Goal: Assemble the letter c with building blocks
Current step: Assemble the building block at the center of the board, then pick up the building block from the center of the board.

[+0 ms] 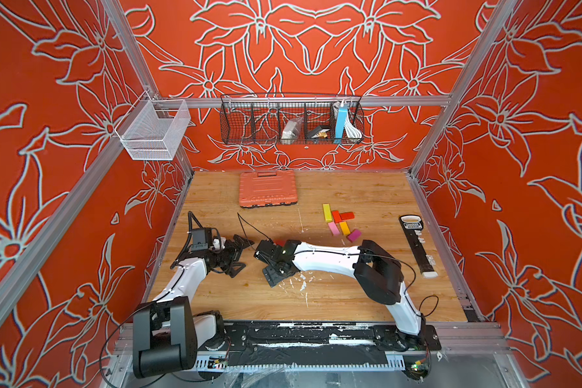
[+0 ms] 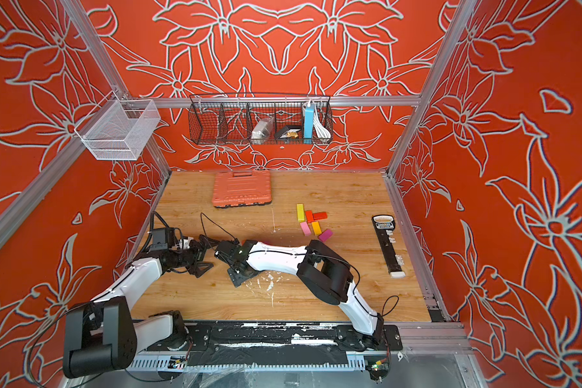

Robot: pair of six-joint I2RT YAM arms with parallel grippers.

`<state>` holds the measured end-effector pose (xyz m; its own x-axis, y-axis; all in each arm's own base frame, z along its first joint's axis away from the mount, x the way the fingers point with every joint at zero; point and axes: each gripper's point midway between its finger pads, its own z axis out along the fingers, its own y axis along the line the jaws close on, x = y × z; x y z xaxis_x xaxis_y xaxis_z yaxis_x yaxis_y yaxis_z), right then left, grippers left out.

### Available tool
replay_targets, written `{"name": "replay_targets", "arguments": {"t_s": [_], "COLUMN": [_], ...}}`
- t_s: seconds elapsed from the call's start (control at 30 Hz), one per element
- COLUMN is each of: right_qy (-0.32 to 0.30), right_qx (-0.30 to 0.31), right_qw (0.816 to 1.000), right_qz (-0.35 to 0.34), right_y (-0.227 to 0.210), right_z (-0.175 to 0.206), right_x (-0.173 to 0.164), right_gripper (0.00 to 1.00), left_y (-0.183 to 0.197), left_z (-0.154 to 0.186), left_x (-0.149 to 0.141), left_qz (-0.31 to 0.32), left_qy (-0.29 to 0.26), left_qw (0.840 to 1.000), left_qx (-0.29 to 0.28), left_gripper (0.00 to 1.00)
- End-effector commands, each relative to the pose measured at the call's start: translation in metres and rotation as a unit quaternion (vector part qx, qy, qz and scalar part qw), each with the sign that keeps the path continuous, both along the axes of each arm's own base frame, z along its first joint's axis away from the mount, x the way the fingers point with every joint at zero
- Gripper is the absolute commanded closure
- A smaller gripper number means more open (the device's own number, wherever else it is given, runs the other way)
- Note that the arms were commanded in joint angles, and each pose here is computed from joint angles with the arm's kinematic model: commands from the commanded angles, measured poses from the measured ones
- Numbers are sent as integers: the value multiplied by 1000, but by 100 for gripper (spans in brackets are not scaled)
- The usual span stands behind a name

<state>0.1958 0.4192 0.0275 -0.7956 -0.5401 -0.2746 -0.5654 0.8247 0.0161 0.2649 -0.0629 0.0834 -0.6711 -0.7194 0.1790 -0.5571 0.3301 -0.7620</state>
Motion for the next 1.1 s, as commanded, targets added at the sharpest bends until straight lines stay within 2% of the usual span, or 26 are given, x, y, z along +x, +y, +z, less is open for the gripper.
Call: {"name": "replay_targets", "arguments": {"t_s": [0.0,0.17,0.3,0.57,0.87,1.07], "right_qy": [-8,-18,-32,-46,-29,-3], "right_qx": [-11,11,40,83,61,37], "right_qw": [1000,1000,998,987,968,954], "right_qz": [5,3,-24,-126,-243,-297], "right_y": [0,-1,-18,-101,-223,-272], "right_z": [2,27,58,99,87,68], "right_x": [1,4,20,67,113,137], "right_gripper": [14,13,13,12,13,15], "left_y": [-1,-2,-3,-6,-25,-34], "left_z": [-1,-1,-1,4,3,6], "left_x": [-3,-4,-6,-7,-7,0], "left_qz": [-6,-9,-13,-22,-53,-70], "left_qy": [-4,-4,-5,-15,-6,0], "left_qw": [1000,1000,1000,1000,999,997], "left_qx": [-2,-3,-2,0,11,19], "left_gripper": [2,2,2,2,2,2]}}
